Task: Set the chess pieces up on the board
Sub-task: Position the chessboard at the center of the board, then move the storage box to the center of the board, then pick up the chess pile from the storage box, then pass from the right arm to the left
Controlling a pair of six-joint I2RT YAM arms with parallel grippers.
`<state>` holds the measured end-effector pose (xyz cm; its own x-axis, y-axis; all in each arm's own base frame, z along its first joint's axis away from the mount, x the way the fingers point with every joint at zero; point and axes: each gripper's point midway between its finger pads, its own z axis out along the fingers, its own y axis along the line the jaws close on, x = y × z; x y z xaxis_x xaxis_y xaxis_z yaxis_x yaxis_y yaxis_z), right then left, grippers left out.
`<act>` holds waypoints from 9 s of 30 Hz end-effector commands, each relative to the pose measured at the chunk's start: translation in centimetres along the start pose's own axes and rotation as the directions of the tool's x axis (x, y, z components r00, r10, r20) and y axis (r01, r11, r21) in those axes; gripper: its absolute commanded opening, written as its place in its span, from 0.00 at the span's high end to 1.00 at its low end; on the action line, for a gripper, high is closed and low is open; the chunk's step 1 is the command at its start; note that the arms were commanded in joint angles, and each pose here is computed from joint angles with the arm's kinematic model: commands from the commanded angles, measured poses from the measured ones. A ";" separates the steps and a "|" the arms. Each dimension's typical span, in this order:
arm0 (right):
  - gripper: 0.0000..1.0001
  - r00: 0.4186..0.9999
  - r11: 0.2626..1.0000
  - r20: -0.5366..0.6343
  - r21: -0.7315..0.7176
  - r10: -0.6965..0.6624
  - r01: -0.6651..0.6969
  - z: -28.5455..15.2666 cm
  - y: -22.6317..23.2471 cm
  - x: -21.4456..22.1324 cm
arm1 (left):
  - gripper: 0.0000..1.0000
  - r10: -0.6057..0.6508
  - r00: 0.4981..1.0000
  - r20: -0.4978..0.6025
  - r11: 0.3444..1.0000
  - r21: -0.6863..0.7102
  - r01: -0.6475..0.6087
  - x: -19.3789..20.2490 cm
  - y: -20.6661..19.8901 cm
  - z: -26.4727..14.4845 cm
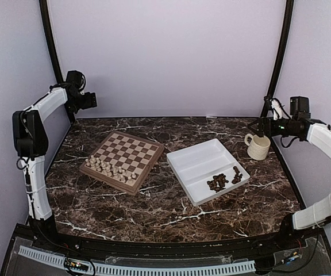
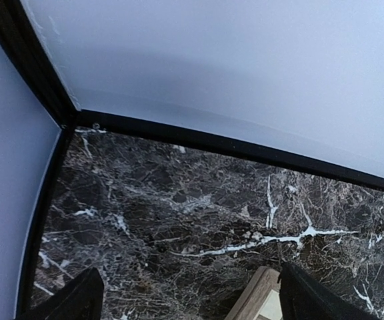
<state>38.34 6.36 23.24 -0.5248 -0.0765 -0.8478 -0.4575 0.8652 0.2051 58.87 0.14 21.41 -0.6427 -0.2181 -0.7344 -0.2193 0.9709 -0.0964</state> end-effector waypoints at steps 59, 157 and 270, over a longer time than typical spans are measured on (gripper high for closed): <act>0.12 0.953 0.949 -0.153 -0.223 -0.261 0.224 3.4 5.1 5.0 | 0.65 0.297 0.830 -0.472 0.797 0.601 0.056 21.9 -18.3 4.3; 0.87 0.714 0.912 -0.697 0.247 -0.066 0.326 1.4 -9.7 17.6 | 0.49 0.350 0.934 0.077 0.458 0.855 -0.242 20.6 -33.5 -19.6; 0.92 0.848 0.667 -0.337 -0.744 -0.409 0.026 2.5 19.0 13.6 | 0.49 0.489 0.847 0.211 0.070 0.958 -0.279 33.4 -38.5 -27.4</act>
<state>25.42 21.94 13.15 -0.4553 -0.6314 -0.6277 -0.8874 0.2649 0.3772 26.60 -45.37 18.14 -0.5588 0.3005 -0.7729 0.8244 0.3021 -0.4786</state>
